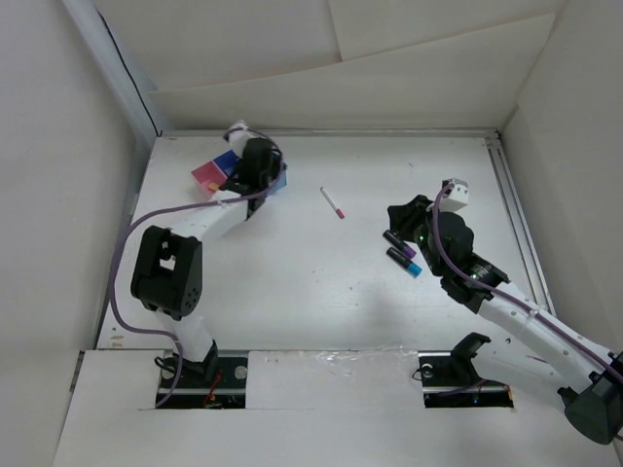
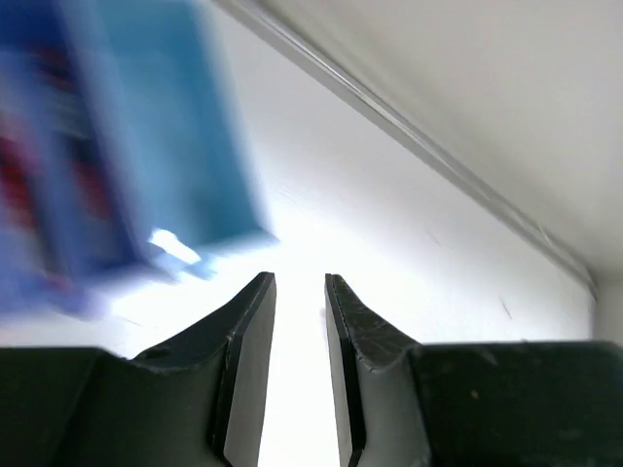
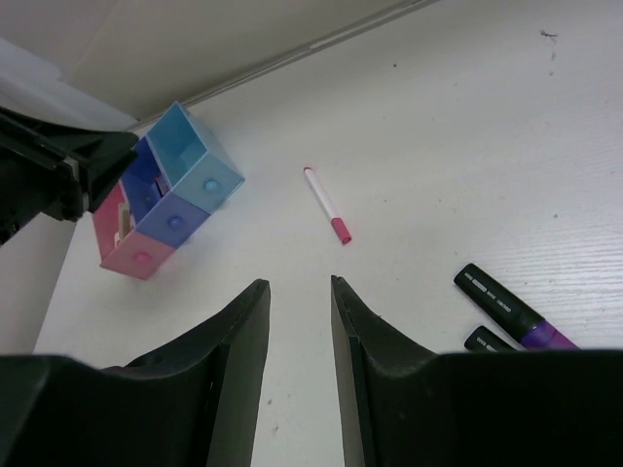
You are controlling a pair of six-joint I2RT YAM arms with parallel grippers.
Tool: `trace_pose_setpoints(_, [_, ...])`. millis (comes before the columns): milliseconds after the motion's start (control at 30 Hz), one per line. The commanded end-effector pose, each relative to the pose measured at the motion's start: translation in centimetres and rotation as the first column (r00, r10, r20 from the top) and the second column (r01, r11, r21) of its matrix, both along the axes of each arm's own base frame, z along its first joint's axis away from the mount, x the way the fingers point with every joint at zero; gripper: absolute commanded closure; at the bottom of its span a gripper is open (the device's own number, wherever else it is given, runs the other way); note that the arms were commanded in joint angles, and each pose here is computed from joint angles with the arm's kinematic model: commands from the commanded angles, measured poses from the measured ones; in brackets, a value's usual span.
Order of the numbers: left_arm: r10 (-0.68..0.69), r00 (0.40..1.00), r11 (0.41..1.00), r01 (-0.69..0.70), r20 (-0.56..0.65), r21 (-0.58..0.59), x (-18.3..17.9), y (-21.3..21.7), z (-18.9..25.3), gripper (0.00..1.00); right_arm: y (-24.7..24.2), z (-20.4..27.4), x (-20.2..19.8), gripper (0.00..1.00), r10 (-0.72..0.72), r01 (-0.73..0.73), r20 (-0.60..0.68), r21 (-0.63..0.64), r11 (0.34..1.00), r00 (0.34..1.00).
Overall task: Sort the stationery into containers
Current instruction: Place the pen in the storage box, then pick up the pen from the center of the board.
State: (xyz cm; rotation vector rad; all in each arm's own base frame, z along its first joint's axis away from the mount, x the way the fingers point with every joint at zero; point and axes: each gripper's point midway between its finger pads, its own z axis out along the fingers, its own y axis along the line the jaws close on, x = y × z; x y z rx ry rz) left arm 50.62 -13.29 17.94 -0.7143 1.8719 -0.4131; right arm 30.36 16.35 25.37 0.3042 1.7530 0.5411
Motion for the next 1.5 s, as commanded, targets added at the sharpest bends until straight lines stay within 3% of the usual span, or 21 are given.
trace_pose_setpoints(0, [-0.156,0.984,0.987,0.151,0.089,0.061,-3.0,-8.2,3.2,0.77,-0.7,3.4,0.5,0.62,-0.045,0.04,0.081,0.053,0.998,0.996])
trace_pose_setpoints(33, [-0.158,0.984,0.985,0.151,0.081,0.088,-3.5,-9.1,2.7,0.77,-0.7,3.4,0.5,0.62,-0.045,0.04,0.081,0.053,0.998,0.996])
trace_pose_setpoints(133, [-0.217,0.976,0.97,0.212,0.024,0.122,-4.4,-13.1,0.4,0.62,-1.2,3.6,0.3,0.66,-0.062,0.056,0.09,0.059,0.997,0.994])
trace_pose_setpoints(200, [-0.234,0.972,0.961,0.237,-0.037,0.14,-4.4,-14.6,-2.5,0.59,-1.2,3.6,0.3,0.68,-0.062,0.057,0.09,0.059,0.997,0.994])
trace_pose_setpoints(467, [-0.208,0.968,0.957,0.232,-0.142,0.173,-3.4,-16.6,-8.0,0.59,-0.9,3.3,0.3,0.65,-0.046,0.042,0.082,0.054,0.998,0.996])
trace_pose_setpoints(700, [-0.195,0.971,0.952,0.221,-0.134,0.212,-2.7,-18.3,-8.0,0.56,0.1,2.6,0.6,0.59,-0.007,0.005,0.063,0.034,0.999,0.998])
trace_pose_setpoints(1467, [-0.132,0.955,0.921,0.216,-0.264,0.324,-2.4,-17.9,-14.3,0.62,-0.6,4.7,-0.6,0.58,0.002,-0.012,0.119,0.077,0.997,0.993])
